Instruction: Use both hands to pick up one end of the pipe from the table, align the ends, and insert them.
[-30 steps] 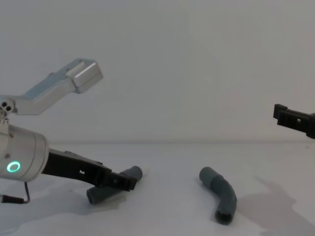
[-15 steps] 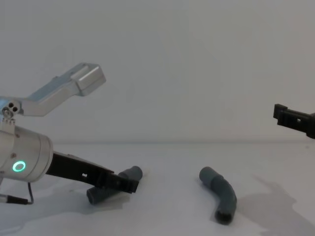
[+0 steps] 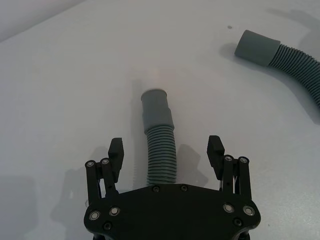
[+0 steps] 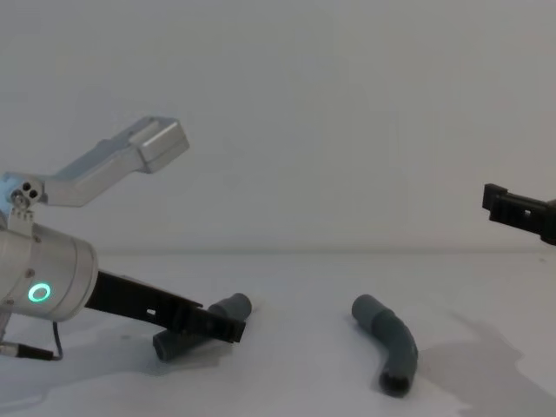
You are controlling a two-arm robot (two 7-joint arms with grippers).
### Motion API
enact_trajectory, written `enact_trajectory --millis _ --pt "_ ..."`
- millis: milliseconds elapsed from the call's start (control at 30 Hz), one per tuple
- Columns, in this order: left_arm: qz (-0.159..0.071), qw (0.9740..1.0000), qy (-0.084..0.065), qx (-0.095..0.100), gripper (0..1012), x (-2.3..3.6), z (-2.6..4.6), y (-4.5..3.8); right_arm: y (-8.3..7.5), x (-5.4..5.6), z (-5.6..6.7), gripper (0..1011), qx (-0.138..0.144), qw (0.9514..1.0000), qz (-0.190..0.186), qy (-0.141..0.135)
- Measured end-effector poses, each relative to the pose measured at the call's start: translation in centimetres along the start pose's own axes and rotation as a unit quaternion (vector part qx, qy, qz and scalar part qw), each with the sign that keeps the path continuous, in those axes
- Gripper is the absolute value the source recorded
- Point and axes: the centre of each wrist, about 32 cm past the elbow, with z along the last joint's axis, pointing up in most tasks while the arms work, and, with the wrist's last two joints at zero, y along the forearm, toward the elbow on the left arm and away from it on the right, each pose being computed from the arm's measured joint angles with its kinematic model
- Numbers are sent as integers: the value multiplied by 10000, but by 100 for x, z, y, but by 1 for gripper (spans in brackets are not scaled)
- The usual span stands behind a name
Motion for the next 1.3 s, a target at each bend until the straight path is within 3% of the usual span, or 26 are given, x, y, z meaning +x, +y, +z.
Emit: enact_trajectory --millis 533,1300 --pt "-56 10000 -13 75 1001 46 13 -57 0 0 0 1000 0 10000 0 0" --pt "-59 9998 -22 162 1001 50 19 -125 0 0 0 1000 0 10000 0 0"
